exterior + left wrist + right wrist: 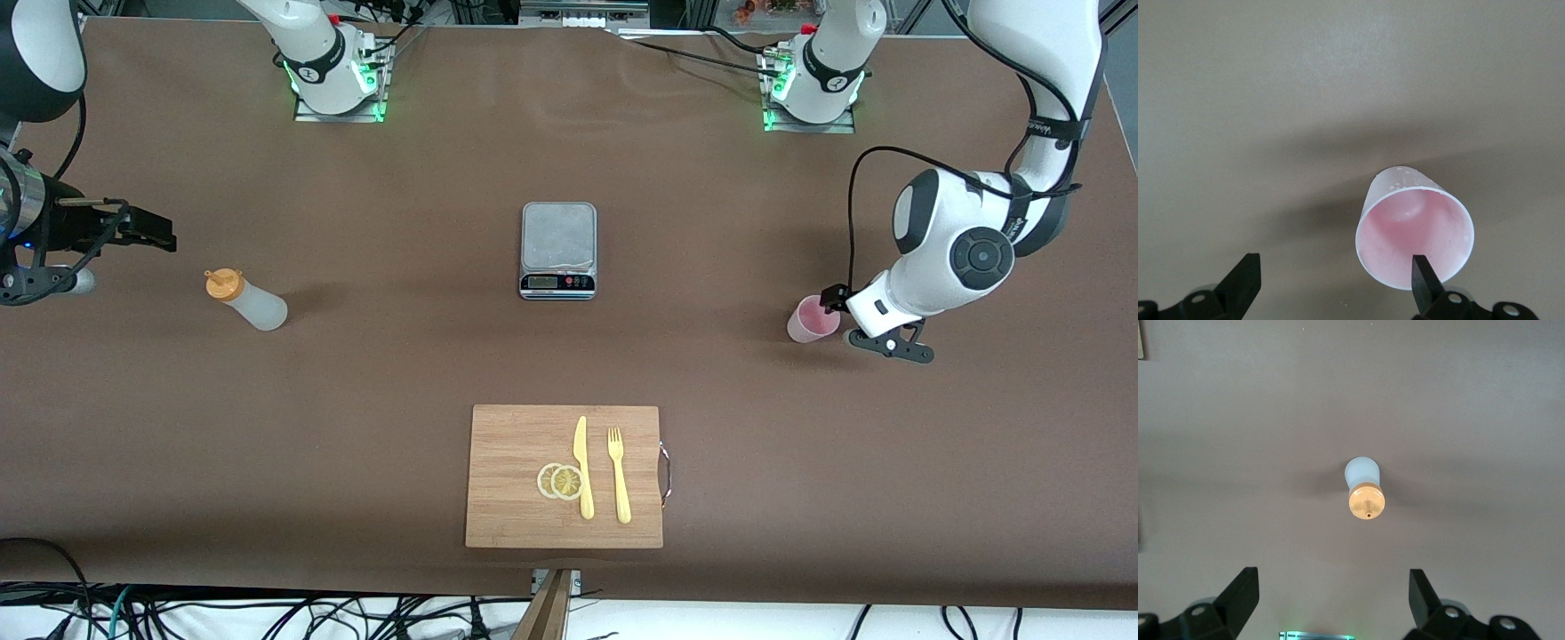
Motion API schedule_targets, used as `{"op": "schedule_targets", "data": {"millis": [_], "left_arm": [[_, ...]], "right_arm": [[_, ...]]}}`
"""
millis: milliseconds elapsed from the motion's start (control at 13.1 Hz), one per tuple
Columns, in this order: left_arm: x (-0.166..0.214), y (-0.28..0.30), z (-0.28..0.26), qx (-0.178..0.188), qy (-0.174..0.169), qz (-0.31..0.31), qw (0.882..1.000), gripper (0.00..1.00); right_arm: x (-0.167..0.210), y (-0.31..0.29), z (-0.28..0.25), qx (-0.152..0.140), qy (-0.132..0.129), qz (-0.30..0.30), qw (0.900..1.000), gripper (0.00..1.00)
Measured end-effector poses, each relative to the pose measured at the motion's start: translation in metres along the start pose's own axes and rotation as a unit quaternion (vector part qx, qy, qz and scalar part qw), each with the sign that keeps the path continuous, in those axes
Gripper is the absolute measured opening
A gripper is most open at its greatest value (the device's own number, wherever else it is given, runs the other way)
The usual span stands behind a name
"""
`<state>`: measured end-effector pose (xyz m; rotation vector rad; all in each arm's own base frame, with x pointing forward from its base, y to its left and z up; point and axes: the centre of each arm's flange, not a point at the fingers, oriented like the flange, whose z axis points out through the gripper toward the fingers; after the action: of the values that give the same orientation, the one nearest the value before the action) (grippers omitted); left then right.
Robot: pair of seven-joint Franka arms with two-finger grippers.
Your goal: Add sauce to pink cup with both arms
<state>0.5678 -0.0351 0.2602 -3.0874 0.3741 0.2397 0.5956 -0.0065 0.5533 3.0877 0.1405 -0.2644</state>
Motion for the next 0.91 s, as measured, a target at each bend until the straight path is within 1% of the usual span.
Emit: {"op": "schedule_targets", "data": {"millis": [152, 229, 457, 610, 762, 838, 914], "left_arm": [[0.001, 0.001, 0.013, -0.001, 0.004, 0.001, 1.000, 0.97], [0.001, 0.001, 0.021, -0.002, 0.003, 0.001, 1.000, 0.91], [0.001, 0.002, 0.035, -0.005, -0.004, 0.002, 1.000, 0.57], [0.001, 0.003, 0.036, -0.005, -0.004, 0.002, 1.000, 0.38], [0.002, 0.003, 0.035, -0.005, -0.004, 0.002, 1.000, 0.17], [0.003, 0.005, 0.033, -0.006, -0.001, 0.003, 1.000, 0.08], [0.004, 0.007, 0.028, -0.005, 0.003, 0.005, 1.000, 0.05]], "right_arm": [[0.000, 0.000, 0.000, 0.000, 0.000, 0.000, 1.000, 1.00], [0.000, 0.000, 0.000, 0.000, 0.000, 0.000, 1.000, 1.00], [0.000, 0.000, 0.000, 0.000, 0.000, 0.000, 1.000, 1.00], [0.000, 0.000, 0.000, 0.000, 0.000, 0.000, 1.000, 1.00], [0.000, 0.000, 0.000, 0.000, 0.000, 0.000, 1.000, 1.00], [0.000, 0.000, 0.000, 0.000, 0.000, 0.000, 1.000, 1.00], [0.000, 0.000, 0.001, 0.000, -0.001, 0.000, 1.000, 1.00]]}}
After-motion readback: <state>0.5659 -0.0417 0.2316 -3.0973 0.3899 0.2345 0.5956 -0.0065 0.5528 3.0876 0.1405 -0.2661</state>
